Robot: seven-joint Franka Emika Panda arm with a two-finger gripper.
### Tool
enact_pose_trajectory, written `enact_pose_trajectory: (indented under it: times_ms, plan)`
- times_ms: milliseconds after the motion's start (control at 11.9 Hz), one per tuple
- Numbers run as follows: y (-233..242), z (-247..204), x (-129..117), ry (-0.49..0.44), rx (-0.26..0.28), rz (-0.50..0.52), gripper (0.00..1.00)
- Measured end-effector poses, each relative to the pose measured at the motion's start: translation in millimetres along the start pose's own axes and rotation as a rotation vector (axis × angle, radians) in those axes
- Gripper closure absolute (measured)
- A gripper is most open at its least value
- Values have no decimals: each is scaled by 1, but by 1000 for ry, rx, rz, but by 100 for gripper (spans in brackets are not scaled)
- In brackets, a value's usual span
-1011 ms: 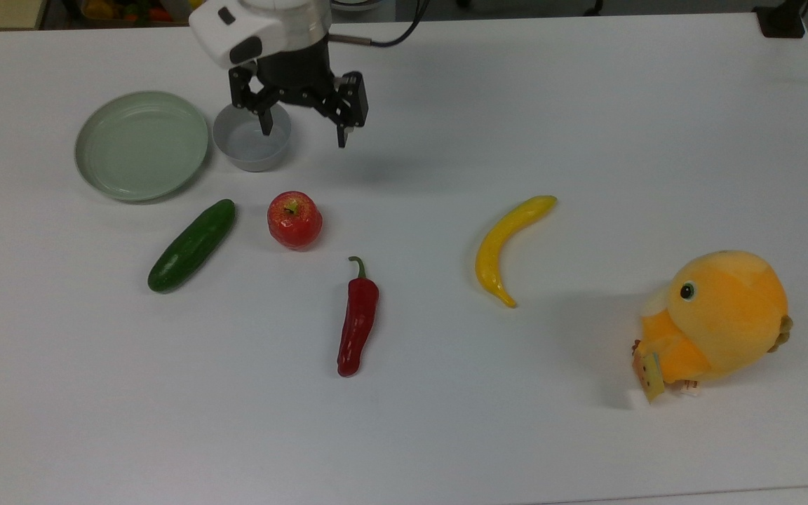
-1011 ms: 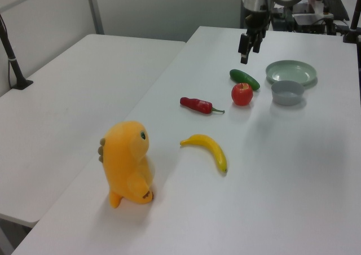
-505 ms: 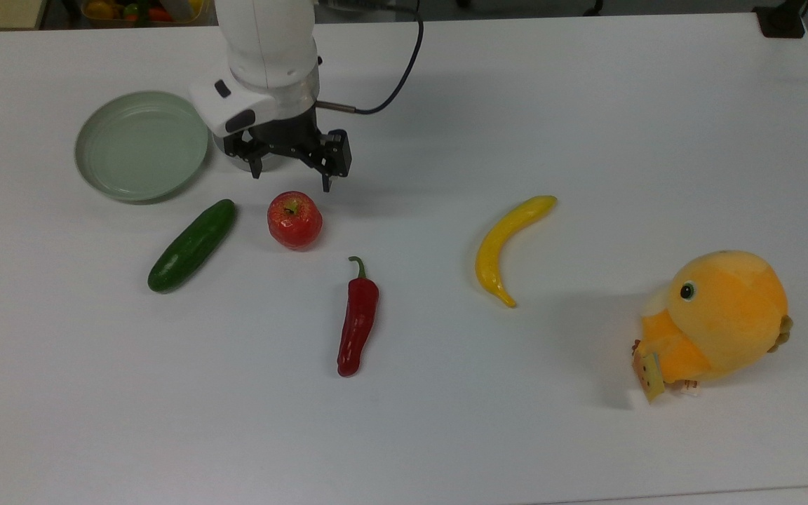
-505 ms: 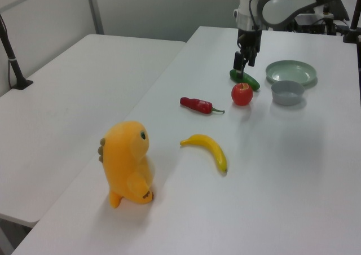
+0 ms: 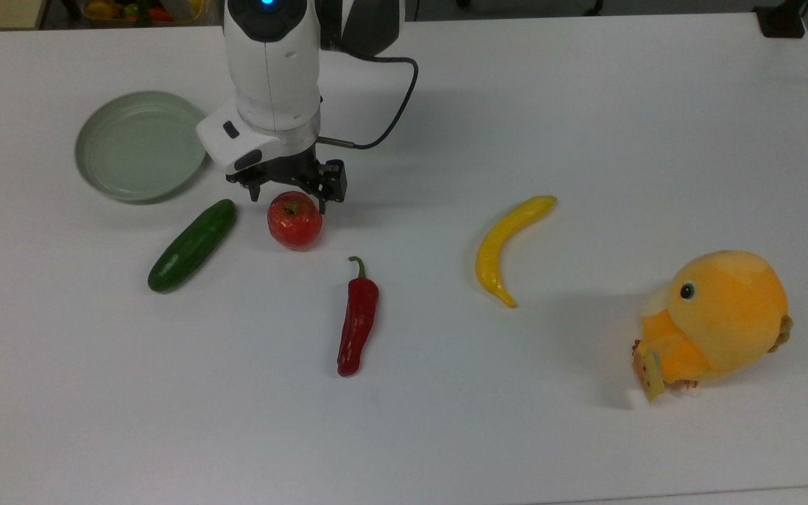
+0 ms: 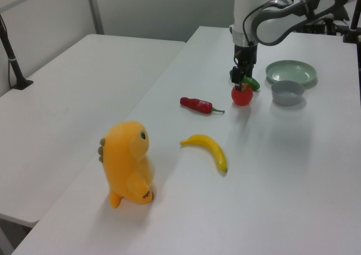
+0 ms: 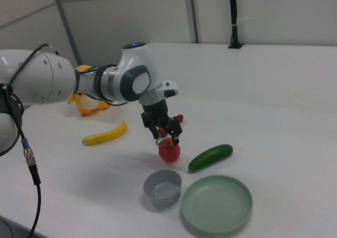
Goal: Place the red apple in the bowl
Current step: 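Close the gripper around the red apple, then lift the red apple and carry it over the grey bowl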
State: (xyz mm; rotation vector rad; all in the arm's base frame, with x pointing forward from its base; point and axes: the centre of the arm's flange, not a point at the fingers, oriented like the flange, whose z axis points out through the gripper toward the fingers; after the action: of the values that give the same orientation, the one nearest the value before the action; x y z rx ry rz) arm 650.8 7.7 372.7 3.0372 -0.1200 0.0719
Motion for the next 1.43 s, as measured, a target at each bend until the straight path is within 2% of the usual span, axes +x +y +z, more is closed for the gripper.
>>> enact_pose_trajectory:
  times_ms: [421, 590, 758, 1011, 1263, 1432]
  plan:
    - [-2, 21, 3, -2, -23, -25, 0]
    - [-2, 27, 3, -8, -44, -44, 11]
    - [-2, 26, 4, -5, -49, -50, 28]
    - [-1, 24, 5, -2, -49, -50, 30]
    - [12, -11, 5, 52, -45, -31, 30]
    - [21, -42, -8, 82, -43, -48, 30]
